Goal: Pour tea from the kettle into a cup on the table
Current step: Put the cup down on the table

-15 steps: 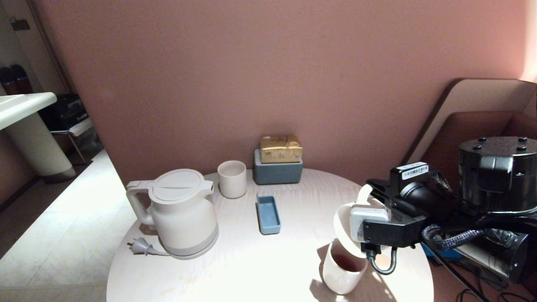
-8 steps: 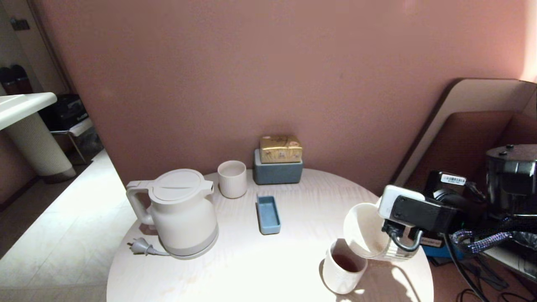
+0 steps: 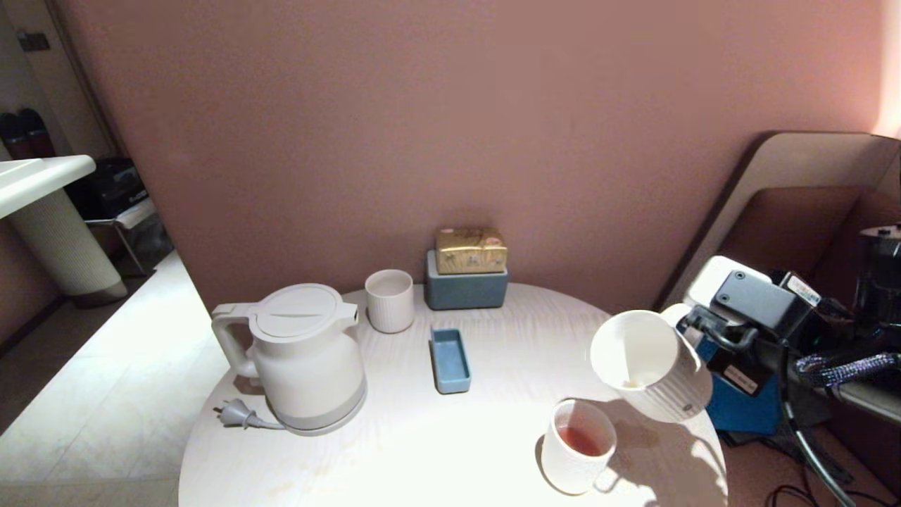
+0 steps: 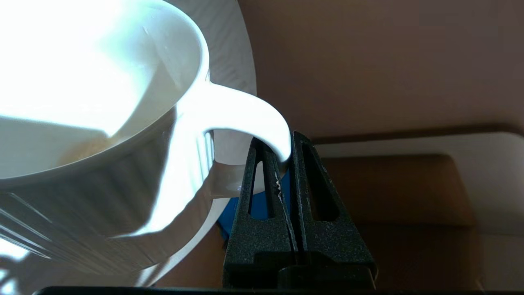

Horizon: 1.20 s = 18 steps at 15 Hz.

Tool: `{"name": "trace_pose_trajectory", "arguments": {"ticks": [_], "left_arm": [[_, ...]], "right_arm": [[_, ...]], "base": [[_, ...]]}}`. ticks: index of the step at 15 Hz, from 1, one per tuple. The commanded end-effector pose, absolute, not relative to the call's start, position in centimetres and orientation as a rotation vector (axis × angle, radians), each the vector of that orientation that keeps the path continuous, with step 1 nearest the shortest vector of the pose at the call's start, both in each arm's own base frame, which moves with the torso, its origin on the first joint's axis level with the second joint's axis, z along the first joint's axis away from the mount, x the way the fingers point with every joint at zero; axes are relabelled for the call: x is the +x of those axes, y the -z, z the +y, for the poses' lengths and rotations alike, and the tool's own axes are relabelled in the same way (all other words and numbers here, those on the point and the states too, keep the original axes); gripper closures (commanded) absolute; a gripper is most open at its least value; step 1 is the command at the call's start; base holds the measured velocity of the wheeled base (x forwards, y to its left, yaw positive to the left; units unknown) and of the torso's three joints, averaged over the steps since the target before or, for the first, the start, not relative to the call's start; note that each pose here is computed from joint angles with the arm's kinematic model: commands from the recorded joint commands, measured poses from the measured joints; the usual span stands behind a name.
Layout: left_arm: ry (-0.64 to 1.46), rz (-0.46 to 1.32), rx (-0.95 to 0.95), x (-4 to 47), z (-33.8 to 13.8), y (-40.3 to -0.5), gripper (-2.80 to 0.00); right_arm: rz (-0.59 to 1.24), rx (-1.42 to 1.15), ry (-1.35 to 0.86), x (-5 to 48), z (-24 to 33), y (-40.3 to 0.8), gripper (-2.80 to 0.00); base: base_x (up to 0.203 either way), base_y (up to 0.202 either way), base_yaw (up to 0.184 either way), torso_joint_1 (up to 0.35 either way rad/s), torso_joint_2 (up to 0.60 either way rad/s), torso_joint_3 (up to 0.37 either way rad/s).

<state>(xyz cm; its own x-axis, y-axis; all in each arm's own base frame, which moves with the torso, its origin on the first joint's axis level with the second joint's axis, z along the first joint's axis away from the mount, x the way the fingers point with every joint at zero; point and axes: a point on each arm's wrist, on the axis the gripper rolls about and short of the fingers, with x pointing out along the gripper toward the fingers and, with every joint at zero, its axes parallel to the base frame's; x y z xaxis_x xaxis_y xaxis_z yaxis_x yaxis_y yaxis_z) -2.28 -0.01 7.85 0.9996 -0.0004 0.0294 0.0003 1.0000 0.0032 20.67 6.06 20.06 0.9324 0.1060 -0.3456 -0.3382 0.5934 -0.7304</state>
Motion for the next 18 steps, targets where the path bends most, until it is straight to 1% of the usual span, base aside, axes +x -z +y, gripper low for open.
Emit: {"name": "trace_pose_trajectory", "arguments": {"ticks": [1,5,8,10,12,14,16,18], "left_arm": [[0.0,-0.029,0.003,-2.3,0.0,-7.9,0.0],[0.0,-0.029,0.003,-2.3,0.0,-7.9,0.0],[0.0,-0.029,0.003,-2.3,0.0,-7.9,0.0],[0.0,-0.029,0.003,-2.3,0.0,-7.9,0.0],[0.0,-0.029,0.003,-2.3,0.0,-7.9,0.0],[0.0,-0.029,0.003,-2.3,0.0,-7.9,0.0],[0.0,-0.029,0.003,-2.3,0.0,-7.9,0.0],[0.0,-0.028,0.003,-2.3,0.0,-7.9,0.0]], "right_arm": [[0.287,-0.837,-0.245,21.0,4.8,-20.1,0.0],[0.317,-0.597,-0.279,21.8,5.1,-19.6,0.0],[0.34,-0.376,-0.253,24.7,5.8,-18.9,0.0],[0.25,-0.282,-0.224,26.9,6.2,-18.7,0.0],[0.145,-0.228,-0.196,28.4,6.3,-18.7,0.0],[0.127,-0.208,-0.168,29.3,5.8,-18.9,0.0],[0.14,-0.134,-0.16,29.6,5.9,-18.7,0.0],[0.186,-0.087,-0.154,30.4,6.2,-17.3,0.0]], "base": [[0.0,0.0,0.0,0.0,0.0,0.0],[0.0,0.0,0.0,0.0,0.0,0.0],[0.0,0.0,0.0,0.0,0.0,0.0],[0.0,0.0,0.0,0.0,0.0,0.0],[0.0,0.0,0.0,0.0,0.0,0.0],[0.0,0.0,0.0,0.0,0.0,0.0],[0.0,0.0,0.0,0.0,0.0,0.0],[0.0,0.0,0.0,0.0,0.0,0.0]]}}
